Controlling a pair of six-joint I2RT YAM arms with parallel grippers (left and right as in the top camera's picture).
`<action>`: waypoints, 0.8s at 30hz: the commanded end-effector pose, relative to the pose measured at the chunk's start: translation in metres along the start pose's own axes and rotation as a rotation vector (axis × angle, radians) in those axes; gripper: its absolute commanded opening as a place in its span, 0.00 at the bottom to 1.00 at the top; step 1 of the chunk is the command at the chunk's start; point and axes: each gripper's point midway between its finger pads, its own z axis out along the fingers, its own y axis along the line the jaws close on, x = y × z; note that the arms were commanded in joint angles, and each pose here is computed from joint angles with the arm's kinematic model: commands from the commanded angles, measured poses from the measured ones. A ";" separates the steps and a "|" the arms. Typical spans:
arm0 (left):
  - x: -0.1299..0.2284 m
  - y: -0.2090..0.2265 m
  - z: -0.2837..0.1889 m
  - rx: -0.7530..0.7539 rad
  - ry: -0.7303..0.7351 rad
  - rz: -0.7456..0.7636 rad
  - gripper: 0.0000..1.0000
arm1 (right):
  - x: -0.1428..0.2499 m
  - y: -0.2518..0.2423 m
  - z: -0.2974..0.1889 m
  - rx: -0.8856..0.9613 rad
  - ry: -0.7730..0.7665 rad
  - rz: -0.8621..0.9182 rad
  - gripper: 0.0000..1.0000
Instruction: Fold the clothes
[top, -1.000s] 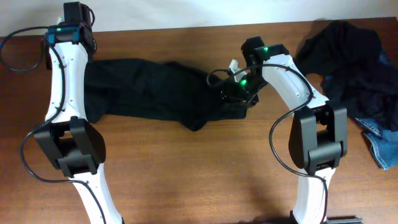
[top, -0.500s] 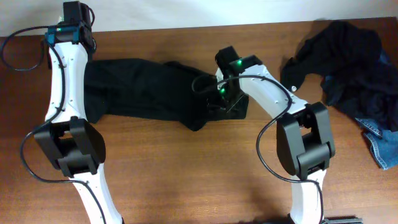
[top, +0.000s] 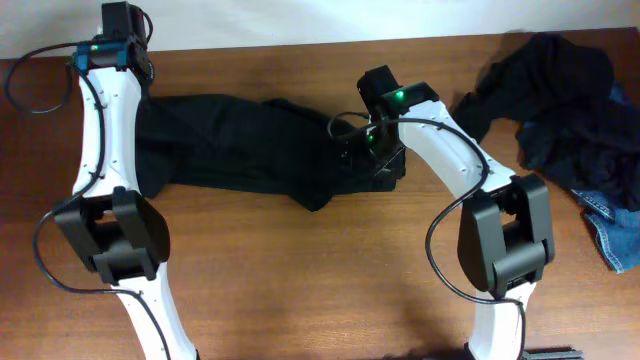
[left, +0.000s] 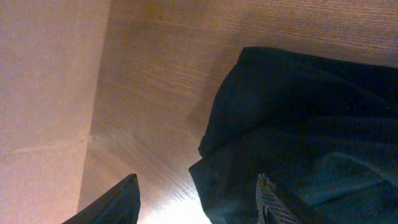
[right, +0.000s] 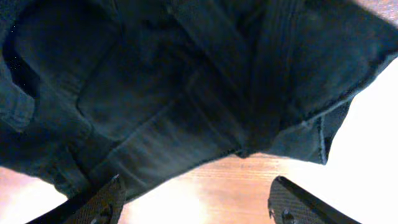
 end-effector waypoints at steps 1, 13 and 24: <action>0.002 -0.014 0.015 0.018 0.023 0.011 0.60 | -0.009 -0.002 0.000 0.002 -0.055 0.044 0.78; 0.006 -0.021 0.024 0.018 0.045 0.026 0.60 | -0.014 0.016 0.034 -0.067 -0.125 0.004 0.54; 0.008 -0.023 0.024 0.033 0.050 0.029 0.60 | -0.056 0.009 0.009 -0.070 -0.251 -0.185 0.04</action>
